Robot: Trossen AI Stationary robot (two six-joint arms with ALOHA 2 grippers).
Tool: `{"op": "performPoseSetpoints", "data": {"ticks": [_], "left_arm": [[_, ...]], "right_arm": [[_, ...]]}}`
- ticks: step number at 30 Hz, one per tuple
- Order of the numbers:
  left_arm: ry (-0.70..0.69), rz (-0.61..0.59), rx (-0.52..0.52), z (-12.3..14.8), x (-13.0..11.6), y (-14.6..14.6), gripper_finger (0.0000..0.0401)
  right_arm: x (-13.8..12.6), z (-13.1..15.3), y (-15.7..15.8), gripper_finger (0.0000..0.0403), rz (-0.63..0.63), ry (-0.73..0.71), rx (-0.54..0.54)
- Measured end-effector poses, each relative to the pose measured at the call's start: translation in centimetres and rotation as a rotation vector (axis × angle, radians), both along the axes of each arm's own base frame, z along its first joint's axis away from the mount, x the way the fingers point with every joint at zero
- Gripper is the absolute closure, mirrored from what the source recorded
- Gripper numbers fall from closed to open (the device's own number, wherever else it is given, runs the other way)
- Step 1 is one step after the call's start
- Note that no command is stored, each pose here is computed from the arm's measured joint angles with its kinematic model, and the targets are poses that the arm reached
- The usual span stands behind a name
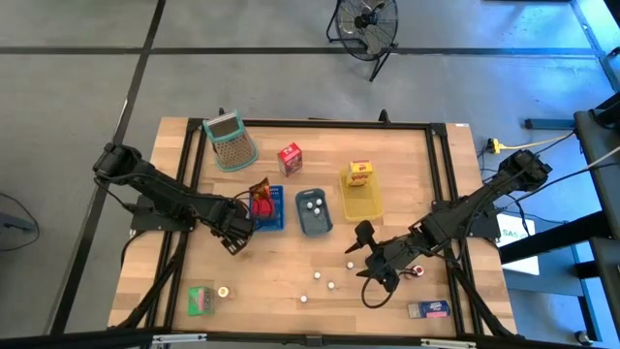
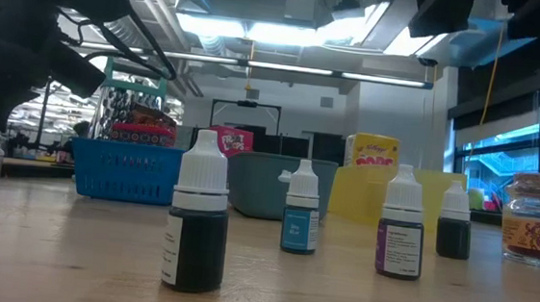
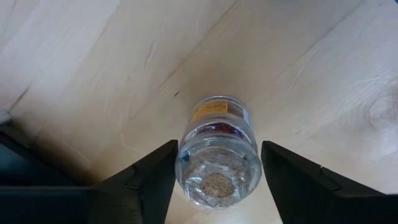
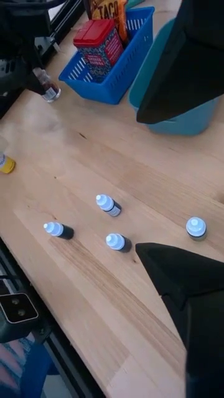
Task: Pick & Place Kitchen Items
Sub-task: Put the left brown seasoning bottle into the blue bin
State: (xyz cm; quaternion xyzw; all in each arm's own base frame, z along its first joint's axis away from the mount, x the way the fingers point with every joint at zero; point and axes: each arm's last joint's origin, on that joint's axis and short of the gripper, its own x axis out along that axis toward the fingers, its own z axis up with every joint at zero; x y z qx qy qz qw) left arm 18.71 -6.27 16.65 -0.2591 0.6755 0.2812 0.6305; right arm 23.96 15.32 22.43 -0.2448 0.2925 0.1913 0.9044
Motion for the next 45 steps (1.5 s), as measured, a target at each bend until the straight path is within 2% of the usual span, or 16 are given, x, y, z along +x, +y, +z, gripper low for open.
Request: {"op": "performPoseSetpoints", "data": {"ticks": [5, 9, 14, 26, 33, 42, 45], "left_arm": [[0.004, 0.003, -0.013, -1.0, -0.5, 0.1, 0.0197], [0.008, 0.05, -0.04, -2.1, -1.2, 0.3, 0.0205], [-0.002, 0.082, -0.024, -2.1, -1.5, 0.3, 0.0204], [-0.023, 0.032, -0.01, -2.0, -1.3, 0.0, 0.0207], [-0.071, 0.0, -0.025, -0.2, -0.1, -0.7, 0.0208], [-0.002, 0.025, -0.013, 3.2, 0.4, -0.9, 0.0209], [-0.052, 0.028, -0.004, 4.4, 1.1, -1.0, 0.0209]], "right_arm": [[0.1, 0.1, -0.1, 0.0071, -0.022, -0.015, -0.012], [0.2, 0.1, -0.2, 0.0071, -0.029, -0.021, -0.02], [0.5, 0.1, -0.7, 0.0071, -0.038, -0.03, -0.029], [0.8, 0.2, -1.1, 0.0071, -0.039, -0.028, -0.022], [1.0, 0.3, -1.2, 0.0071, -0.043, -0.045, -0.018], [0.9, 0.1, -1.2, 0.0071, -0.041, -0.027, -0.028], [0.9, 0.1, -1.2, 0.0071, -0.036, -0.03, -0.033]]}}
